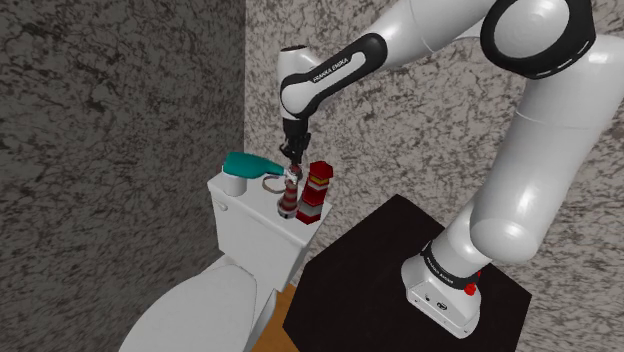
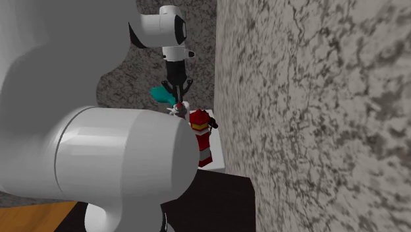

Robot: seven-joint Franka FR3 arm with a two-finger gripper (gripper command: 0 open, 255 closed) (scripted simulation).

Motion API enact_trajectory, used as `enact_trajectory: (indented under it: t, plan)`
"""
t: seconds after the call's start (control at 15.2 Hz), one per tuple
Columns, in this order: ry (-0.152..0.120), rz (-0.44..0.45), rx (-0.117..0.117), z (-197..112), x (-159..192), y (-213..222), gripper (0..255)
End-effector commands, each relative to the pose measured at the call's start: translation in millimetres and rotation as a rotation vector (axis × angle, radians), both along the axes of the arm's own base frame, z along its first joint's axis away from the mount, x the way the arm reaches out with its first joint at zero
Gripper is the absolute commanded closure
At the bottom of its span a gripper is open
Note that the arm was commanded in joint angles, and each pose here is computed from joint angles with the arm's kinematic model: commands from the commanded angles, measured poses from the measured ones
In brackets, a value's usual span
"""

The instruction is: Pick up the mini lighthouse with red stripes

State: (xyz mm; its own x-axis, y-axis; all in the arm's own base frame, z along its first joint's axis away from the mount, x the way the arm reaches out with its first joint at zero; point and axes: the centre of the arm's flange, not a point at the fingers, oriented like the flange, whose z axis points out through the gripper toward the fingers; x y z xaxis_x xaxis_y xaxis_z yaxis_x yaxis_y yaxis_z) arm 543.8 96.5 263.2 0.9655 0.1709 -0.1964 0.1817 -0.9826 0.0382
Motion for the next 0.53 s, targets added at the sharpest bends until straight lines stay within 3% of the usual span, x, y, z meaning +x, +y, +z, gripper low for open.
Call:
enact_trajectory:
  t: [0.0,0.46]
  plan:
    - [-0.001,0.000,0.000,12,0,0,255]
    - [-0.001,0.000,0.000,39,0,0,255]
